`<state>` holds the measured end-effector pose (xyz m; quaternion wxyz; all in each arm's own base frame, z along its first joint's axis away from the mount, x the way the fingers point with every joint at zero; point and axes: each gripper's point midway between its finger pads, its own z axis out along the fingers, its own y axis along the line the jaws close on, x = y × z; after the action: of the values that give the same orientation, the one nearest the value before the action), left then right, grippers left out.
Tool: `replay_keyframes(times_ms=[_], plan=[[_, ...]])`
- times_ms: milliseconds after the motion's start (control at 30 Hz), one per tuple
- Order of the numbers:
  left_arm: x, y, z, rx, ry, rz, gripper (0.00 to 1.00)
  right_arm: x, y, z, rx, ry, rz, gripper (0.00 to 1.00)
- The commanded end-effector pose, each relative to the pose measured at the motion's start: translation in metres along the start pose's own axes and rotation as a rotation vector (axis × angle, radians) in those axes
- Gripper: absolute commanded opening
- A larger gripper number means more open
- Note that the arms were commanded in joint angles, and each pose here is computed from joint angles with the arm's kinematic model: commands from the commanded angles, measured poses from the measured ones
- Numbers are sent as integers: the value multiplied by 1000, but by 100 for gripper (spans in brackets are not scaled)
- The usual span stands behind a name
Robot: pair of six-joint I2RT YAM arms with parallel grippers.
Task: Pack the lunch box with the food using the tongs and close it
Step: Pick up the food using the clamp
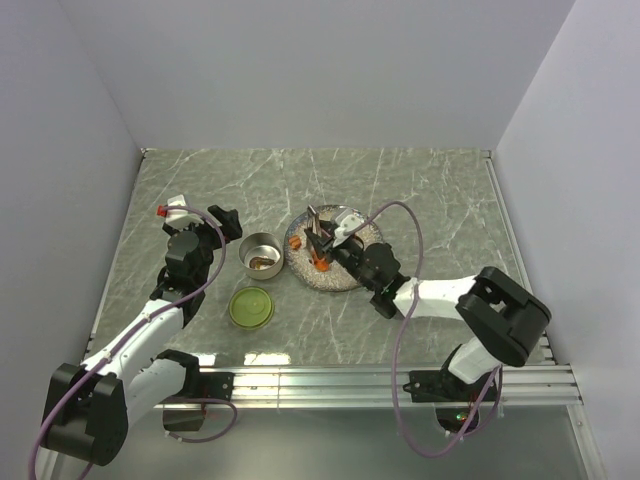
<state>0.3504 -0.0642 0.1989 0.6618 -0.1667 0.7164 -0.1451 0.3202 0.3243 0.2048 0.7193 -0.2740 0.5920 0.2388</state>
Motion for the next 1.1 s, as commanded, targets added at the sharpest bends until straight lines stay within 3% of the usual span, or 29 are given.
replay_keyframes(times_ms=[0, 67, 200, 367, 800, 1067], plan=[[-14, -10, 0, 40, -45, -21, 99, 3, -11, -9, 51, 75, 46, 44], [-14, -10, -1, 40, -45, -21, 99, 9, -9, -12, 48, 123, 59, 40], [-15, -10, -1, 40, -49, -22, 100, 7, -6, -17, 35, 148, 89, 20], [-15, -10, -1, 38, -49, -22, 99, 1, -9, -14, 48, 141, 90, 11], [-14, -9, 0, 36, -47, -23, 99, -89, -3, 18, 14, -36, 47, 10], [-16, -8, -2, 26, -55, -27, 99, -122, 18, 47, -68, -110, 56, 10]])
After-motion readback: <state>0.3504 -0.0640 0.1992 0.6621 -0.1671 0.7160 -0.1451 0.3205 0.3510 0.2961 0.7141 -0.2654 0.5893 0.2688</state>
